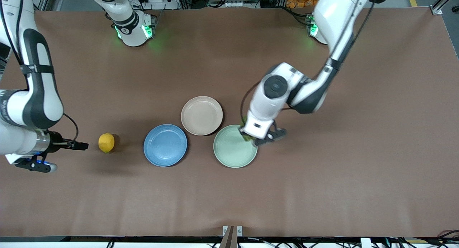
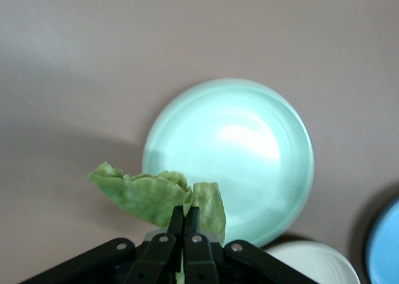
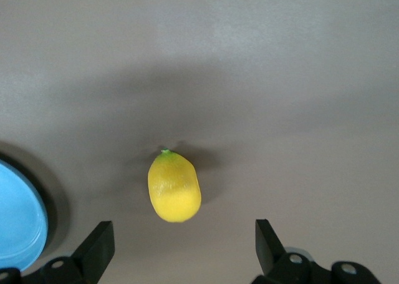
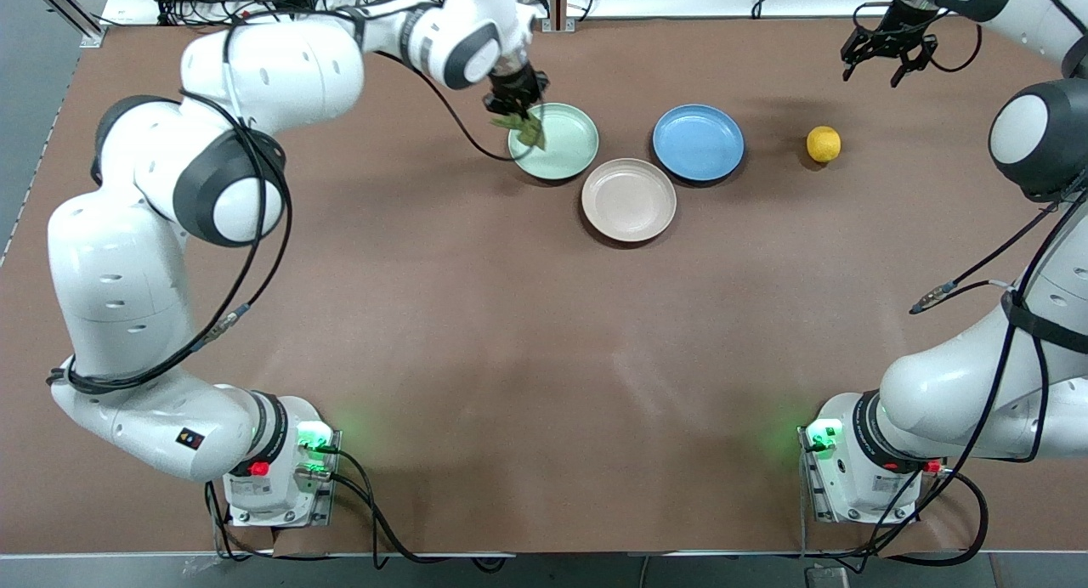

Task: Place lemon and lettuce in plates
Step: 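Carry the lettuce onto the pink plate while the right gripper grasps the lemon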

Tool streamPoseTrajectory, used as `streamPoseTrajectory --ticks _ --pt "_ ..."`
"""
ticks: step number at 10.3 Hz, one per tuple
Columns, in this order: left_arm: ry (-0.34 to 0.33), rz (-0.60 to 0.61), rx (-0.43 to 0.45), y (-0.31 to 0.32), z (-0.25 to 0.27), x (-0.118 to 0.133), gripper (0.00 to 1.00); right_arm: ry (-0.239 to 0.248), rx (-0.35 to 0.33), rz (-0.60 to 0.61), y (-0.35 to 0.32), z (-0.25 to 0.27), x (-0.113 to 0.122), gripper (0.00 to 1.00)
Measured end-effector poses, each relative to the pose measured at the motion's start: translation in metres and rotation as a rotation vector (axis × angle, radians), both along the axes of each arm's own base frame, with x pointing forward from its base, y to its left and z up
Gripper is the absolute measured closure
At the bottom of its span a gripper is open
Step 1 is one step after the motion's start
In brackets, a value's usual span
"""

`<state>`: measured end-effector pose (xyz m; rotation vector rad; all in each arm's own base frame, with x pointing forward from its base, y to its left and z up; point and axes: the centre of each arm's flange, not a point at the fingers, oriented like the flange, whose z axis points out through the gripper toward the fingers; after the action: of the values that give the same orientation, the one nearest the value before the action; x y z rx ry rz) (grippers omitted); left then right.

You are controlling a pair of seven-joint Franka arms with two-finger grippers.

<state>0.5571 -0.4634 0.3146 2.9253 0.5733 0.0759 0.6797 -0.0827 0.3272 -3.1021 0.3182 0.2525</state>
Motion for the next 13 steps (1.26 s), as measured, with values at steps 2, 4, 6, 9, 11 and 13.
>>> streamPoseTrajectory --ticks 2,4,6,9,11,13 --pt "0.013 -0.009 -0.012 -0.043 -0.003 -0.038 0.97 -0.007 0.001 0.003 0.004 -0.021 -0.005 0.0" --pt "-0.001 -0.019 -0.061 -0.072 -0.013 -0.06 0.97 -0.021 0.002 0.01 0.009 -0.04 -0.01 0.0" --pt "-0.026 -0.025 -0.114 -0.095 -0.032 -0.077 0.97 -0.045 -0.003 -0.005 0.018 -0.064 -0.018 0.0" --pt "-0.077 -0.037 -0.197 -0.116 -0.046 -0.089 0.97 -0.035 -0.009 -0.033 0.038 -0.078 -0.024 0.0" --pt "-0.121 -0.034 -0.252 -0.12 -0.039 -0.087 0.97 -0.029 -0.01 -0.035 0.042 -0.083 -0.027 0.0" --pt "-0.13 -0.045 -0.27 -0.127 -0.041 -0.093 0.97 -0.047 -0.01 -0.034 0.043 -0.097 -0.034 0.0"
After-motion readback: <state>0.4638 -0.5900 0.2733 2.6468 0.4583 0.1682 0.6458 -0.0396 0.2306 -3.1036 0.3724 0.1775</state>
